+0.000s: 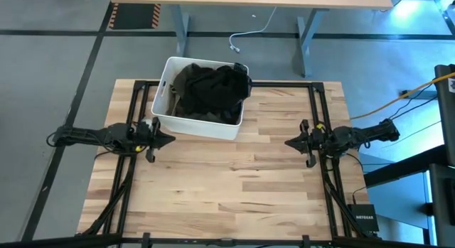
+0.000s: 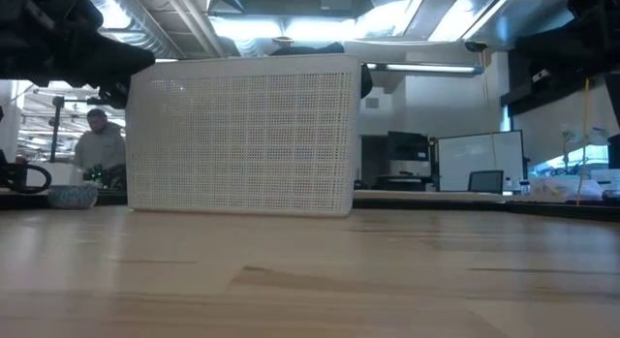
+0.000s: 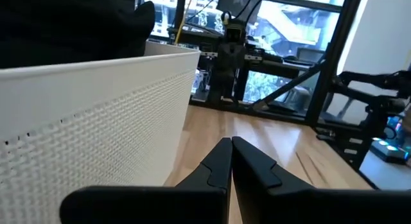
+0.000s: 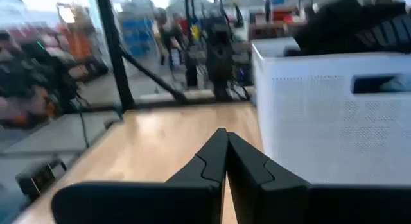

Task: Sort clothes
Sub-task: Return to Home Position

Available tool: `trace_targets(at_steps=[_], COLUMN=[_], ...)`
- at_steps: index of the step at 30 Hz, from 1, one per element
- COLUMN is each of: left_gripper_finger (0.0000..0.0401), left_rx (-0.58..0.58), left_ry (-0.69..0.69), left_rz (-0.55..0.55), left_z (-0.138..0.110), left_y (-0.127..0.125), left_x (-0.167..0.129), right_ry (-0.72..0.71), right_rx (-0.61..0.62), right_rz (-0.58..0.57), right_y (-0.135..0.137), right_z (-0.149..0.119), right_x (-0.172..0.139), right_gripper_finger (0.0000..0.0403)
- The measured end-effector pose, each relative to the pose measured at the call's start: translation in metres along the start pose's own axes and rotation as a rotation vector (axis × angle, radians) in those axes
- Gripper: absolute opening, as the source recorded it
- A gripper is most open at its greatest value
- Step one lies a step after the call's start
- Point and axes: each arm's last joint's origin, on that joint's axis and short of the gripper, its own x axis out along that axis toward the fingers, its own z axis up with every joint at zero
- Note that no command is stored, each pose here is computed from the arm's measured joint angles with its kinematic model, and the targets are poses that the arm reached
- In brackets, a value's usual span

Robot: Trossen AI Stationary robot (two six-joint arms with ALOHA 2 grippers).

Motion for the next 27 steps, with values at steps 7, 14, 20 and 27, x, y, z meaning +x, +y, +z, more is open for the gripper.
trace_targets(at_steps=[7,14,20,27], left_gripper_finger=[0.0006,0.0006,0.0006,0.0006], left_rx=[-0.019,-0.015,0.007,-0.048], left_ry=[-0.003,-0.004,-0.005,-0.005], left_rz=[0.003,0.005,0.008,0.01], left_z=[0.0,0.0,0.0,0.0], left_y=[0.0,0.0,0.001,0.001], left_x=[0.0,0.0,0.0,0.0], right_ry=[-0.046,-0.056,-0.054,-0.054], right_rx=[0.013,-0.009,-0.011,-0.011], right_rz=[0.054,-0.004,-0.004,-0.003], right_y=[0.001,0.0,0.0,0.0], right_z=[-0.017,-0.016,-0.016,-0.016], right_x=[0.007,0.007,0.007,0.007], right_gripper_finger=[0.0021,0.0021,0.0021,0.0021])
